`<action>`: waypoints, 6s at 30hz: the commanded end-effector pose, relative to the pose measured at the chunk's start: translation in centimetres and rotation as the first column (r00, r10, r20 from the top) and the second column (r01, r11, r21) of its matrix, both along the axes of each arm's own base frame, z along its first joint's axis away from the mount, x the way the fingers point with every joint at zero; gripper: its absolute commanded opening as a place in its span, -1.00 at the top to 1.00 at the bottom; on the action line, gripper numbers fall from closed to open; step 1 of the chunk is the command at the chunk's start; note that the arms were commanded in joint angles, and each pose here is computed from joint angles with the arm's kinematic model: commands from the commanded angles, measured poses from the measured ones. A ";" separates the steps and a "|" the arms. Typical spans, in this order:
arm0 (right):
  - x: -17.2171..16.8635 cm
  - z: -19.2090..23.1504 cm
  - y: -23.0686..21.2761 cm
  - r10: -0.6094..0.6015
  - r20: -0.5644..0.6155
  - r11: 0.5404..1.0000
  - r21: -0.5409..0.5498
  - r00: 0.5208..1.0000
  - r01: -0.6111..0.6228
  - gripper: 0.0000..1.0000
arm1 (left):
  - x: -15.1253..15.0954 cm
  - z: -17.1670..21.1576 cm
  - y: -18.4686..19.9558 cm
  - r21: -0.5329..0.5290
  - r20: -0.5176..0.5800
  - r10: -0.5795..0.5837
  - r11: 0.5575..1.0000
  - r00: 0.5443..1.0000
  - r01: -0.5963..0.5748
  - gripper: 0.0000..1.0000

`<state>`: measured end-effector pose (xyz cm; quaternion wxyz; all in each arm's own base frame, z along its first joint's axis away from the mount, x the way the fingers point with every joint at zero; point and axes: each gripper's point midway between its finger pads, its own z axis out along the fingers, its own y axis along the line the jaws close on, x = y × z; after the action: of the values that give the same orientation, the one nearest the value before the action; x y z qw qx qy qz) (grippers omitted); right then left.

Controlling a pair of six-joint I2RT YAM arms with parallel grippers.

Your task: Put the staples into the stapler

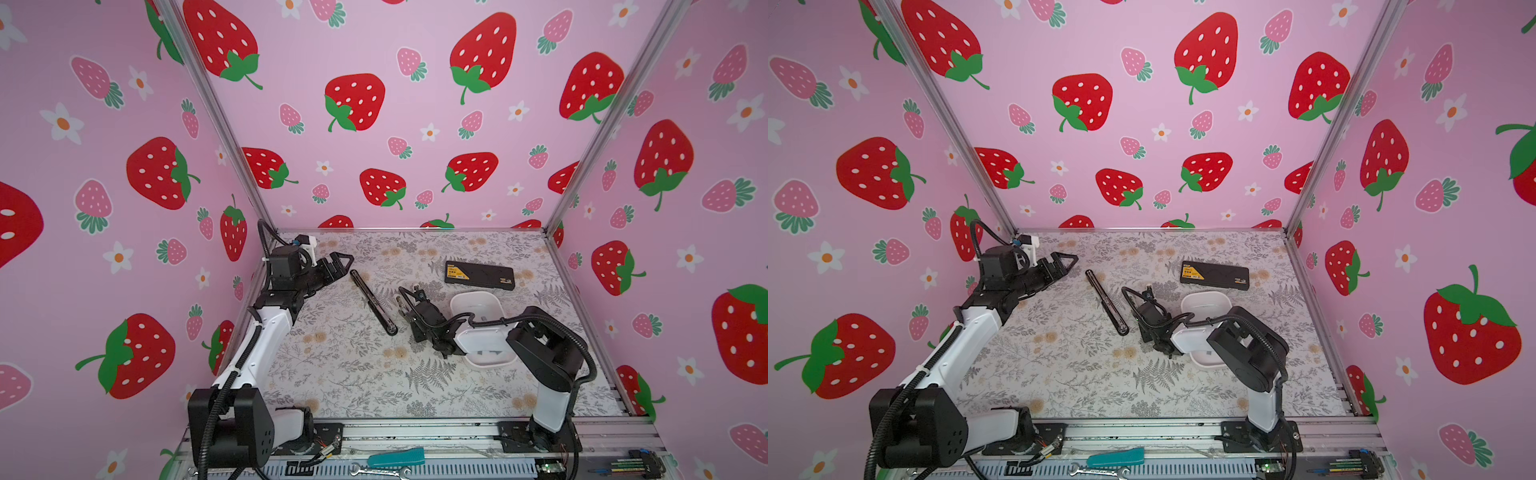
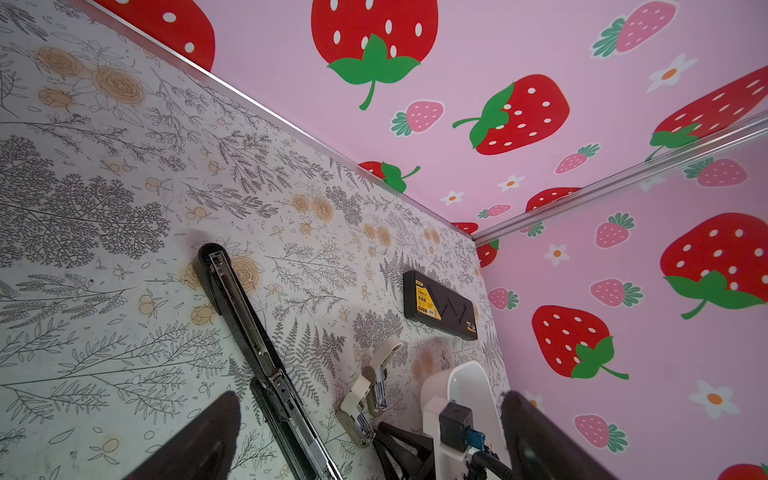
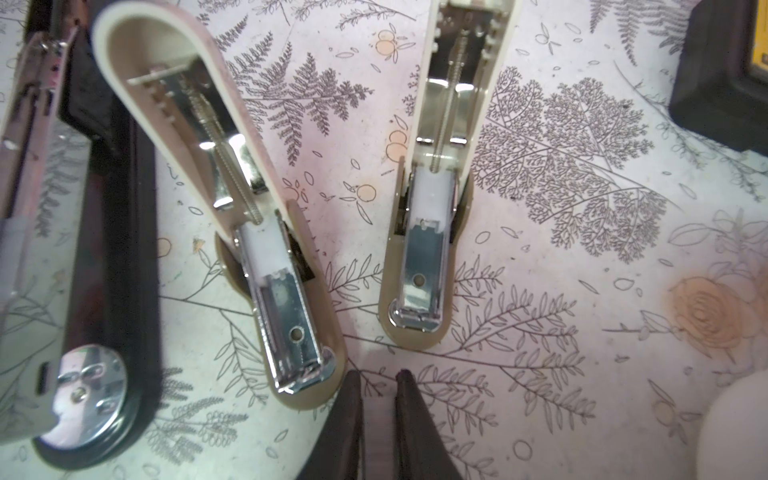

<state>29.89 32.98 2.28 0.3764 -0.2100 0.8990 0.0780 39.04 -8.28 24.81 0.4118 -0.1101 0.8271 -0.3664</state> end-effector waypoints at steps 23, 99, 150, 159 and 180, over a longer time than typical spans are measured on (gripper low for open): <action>0.7 11.8 3.6 0.168 0.268 0.961 0.169 0.949 -0.218 0.74 | 0.6 -0.1 -3.1 0.050 -0.068 -0.122 0.991 0.990 0.125 -0.98; 1.3 3.8 5.7 0.398 0.222 0.884 0.168 0.890 -0.437 0.89 | 0.6 -1.4 -4.7 0.189 -0.120 -0.144 0.968 0.982 0.165 -0.99; 1.6 3.3 5.0 0.389 0.212 0.892 0.155 0.896 -0.424 0.90 | 0.7 -1.5 -4.7 0.188 -0.123 -0.143 0.968 0.982 0.165 -0.99; 1.1 5.6 4.6 0.384 0.252 0.885 0.175 0.888 -0.432 0.87 | 0.7 -1.5 -4.7 0.188 -0.123 -0.143 0.968 0.982 0.165 -0.99; 1.9 3.4 4.8 0.380 0.221 0.898 0.144 0.898 -0.415 0.88 | 0.7 -1.5 -4.7 0.188 -0.124 -0.143 0.968 0.982 0.165 -0.99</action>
<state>31.11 37.62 5.88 0.4499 -0.3629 0.7852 0.2221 39.33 -12.77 21.13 0.3224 -0.0368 0.8958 -0.3038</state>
